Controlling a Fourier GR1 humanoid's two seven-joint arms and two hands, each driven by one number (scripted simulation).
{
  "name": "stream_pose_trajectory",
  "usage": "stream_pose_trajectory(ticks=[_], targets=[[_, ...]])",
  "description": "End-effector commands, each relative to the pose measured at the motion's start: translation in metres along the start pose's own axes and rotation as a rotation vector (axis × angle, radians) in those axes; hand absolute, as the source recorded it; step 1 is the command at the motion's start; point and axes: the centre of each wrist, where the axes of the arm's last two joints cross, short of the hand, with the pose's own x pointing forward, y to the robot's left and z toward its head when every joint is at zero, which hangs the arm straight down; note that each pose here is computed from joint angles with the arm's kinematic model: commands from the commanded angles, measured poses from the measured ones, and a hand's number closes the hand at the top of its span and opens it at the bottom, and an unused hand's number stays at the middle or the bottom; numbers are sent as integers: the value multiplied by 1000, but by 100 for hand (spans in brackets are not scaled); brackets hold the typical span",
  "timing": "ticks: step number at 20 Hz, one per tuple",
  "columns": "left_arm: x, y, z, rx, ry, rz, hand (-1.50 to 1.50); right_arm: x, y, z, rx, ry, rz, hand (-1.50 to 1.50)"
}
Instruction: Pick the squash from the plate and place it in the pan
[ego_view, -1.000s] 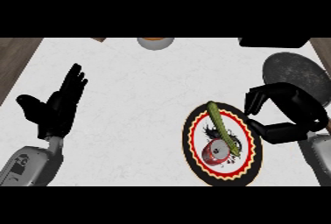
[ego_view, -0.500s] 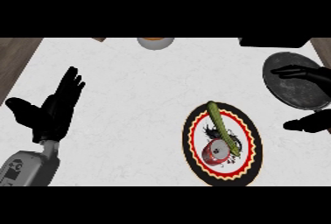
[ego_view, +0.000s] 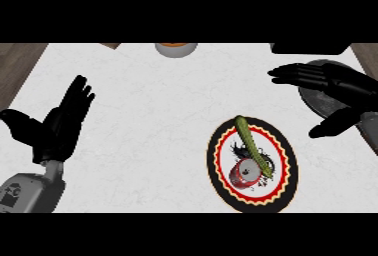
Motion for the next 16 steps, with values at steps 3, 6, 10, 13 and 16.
stream_pose_trajectory(ticks=[3, 6, 10, 13, 16], targets=[[6, 16, -1, 20, -2, -4, 0, 18, 13, -38, 242, 1, 154, -150], [0, 18, 7, 7, -6, -3, 0, 16, 16, -36, 422, 84, 196, -150], [3, 20, 6, 25, 6, -16, 0, 23, 45, -44, 547, 103, 258, -150], [-12, 4, 3, 24, 15, -3, 0, 38, 58, -36, 531, 73, 268, -150], [10, 22, 12, 39, -6, -10, 0, 41, 55, -32, 557, 65, 358, -150]])
